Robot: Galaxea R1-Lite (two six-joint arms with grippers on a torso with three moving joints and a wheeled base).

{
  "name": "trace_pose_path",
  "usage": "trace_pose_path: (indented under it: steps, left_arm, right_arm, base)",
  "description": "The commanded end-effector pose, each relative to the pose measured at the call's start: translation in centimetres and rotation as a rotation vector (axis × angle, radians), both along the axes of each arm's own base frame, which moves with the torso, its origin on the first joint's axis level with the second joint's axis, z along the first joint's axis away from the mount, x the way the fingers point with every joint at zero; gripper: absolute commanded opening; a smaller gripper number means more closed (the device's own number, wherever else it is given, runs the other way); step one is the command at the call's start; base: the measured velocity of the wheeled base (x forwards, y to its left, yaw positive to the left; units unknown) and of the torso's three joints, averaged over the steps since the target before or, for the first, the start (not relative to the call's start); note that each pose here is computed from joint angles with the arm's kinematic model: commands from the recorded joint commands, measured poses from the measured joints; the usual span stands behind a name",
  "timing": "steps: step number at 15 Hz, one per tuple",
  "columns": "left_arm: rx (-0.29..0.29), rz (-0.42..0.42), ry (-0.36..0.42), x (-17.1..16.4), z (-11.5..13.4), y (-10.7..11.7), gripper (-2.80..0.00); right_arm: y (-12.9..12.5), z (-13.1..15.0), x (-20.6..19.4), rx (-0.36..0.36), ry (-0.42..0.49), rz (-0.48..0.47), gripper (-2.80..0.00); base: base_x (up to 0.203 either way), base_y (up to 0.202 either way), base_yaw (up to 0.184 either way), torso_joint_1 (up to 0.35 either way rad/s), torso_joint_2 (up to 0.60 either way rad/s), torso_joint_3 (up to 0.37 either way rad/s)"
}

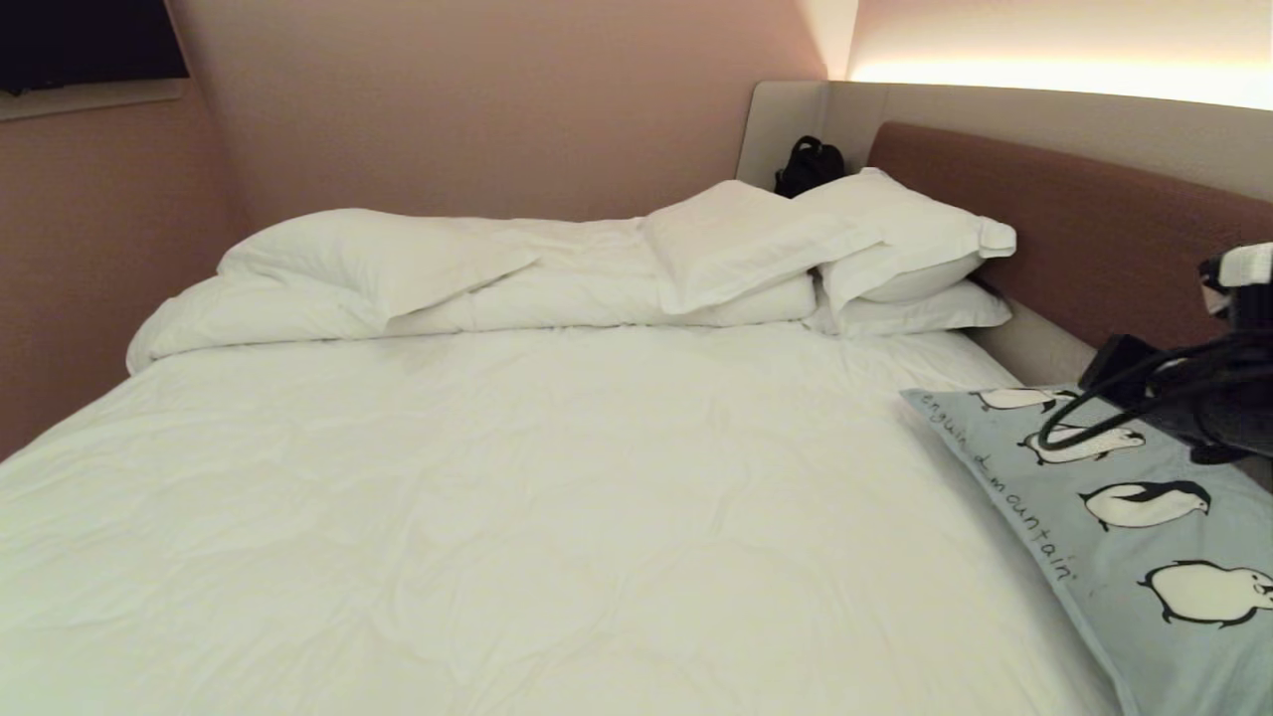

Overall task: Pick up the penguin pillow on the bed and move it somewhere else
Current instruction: Pick up the pillow

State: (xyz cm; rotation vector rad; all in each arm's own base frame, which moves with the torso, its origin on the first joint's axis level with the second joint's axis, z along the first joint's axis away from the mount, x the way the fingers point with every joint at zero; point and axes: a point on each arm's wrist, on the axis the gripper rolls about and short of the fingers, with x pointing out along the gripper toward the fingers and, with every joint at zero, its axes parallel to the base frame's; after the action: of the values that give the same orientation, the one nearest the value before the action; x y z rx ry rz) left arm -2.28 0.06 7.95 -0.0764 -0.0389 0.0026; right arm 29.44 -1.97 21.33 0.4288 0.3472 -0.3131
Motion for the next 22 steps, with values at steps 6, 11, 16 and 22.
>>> trace_pose_path:
  steps: [6, 11, 16, 22]
  left_arm:
    - [-0.001, 0.001, -0.001, 0.0, 0.0, 0.0, -2.80]
    - [-0.001, 0.001, -0.001, 0.0, 0.0, 0.0, -2.80]
    - [-0.001, 0.001, -0.001, 0.0, 0.0, 0.0, -2.80]
    - [-0.001, 0.001, -0.001, 0.0, 0.0, 0.0, -2.80]
  right_arm:
    - [-2.1, -4.9, 9.8, 0.018, 0.098, -0.217, -2.80]
    - [-4.4, -6.9, 12.9, 0.035, 0.144, -0.276, -2.80]
    - [-6.6, -9.3, 14.4, 0.062, 0.224, -0.336, -2.80]
    - [-7.6, -6.2, 13.9, 0.178, 0.321, -0.436, -2.80]
  base:
    - [0.000, 0.000, 0.000, 0.000, 0.00, 0.000]
    - [0.000, 0.000, 0.000, 0.000, 0.00, 0.000]
    - [0.000, 0.000, 0.000, 0.000, 0.00, 0.000]
    - [0.000, 0.000, 0.000, 0.000, 0.00, 0.000]
